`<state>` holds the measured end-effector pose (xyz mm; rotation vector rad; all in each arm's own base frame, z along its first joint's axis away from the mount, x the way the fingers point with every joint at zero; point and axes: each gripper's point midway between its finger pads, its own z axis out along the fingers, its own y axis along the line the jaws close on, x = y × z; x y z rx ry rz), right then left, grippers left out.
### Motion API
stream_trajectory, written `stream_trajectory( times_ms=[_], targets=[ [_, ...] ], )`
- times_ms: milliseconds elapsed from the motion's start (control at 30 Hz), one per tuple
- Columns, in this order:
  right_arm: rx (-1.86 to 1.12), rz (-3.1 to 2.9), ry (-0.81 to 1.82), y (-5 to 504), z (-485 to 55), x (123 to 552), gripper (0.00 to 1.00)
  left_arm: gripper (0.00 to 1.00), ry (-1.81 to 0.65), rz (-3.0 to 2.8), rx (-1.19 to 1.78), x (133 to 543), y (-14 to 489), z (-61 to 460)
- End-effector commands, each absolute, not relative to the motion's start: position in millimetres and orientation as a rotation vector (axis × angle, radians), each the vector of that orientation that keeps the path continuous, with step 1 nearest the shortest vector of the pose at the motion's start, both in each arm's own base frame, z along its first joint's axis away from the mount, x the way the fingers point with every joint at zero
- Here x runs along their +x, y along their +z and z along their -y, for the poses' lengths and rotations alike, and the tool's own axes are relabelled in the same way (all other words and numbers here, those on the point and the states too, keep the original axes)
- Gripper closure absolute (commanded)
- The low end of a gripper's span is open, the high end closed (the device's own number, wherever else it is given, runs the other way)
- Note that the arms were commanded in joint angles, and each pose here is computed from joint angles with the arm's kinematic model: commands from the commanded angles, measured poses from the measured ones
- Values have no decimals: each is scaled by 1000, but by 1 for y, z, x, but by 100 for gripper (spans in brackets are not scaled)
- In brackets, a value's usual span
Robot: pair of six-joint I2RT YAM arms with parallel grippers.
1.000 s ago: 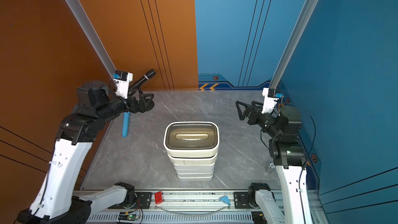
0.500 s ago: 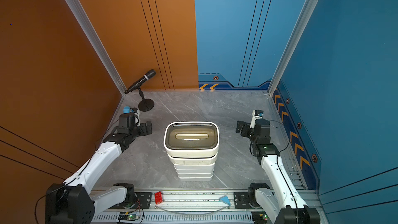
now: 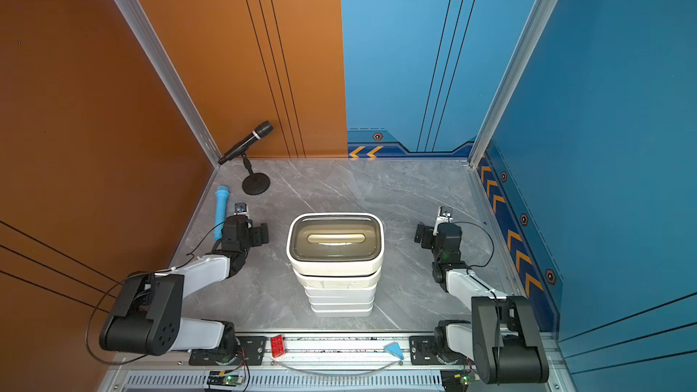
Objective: Stack the tissue boxes
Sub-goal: Reset both arms
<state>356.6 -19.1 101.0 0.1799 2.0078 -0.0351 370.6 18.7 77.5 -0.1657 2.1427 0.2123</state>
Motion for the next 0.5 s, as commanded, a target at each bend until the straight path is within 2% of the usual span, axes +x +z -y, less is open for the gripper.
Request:
stream_trajectory(
  times_ms=[0,233,367,467],
  targets=[
    [132,-1880,-2,122,18,371,0,2,215,-2011,-55,397,105,-10],
    [41,-1865,0,95,2,383,0,2,78,-1861,-114,387,94,-21],
    [59,-1919,50,92,6,393,0,2,98,-1914,-71,396,90,-15],
    [60,-1922,-17,91,5,394,0,2,127,-1916,-44,395,90,-9]
  ],
)
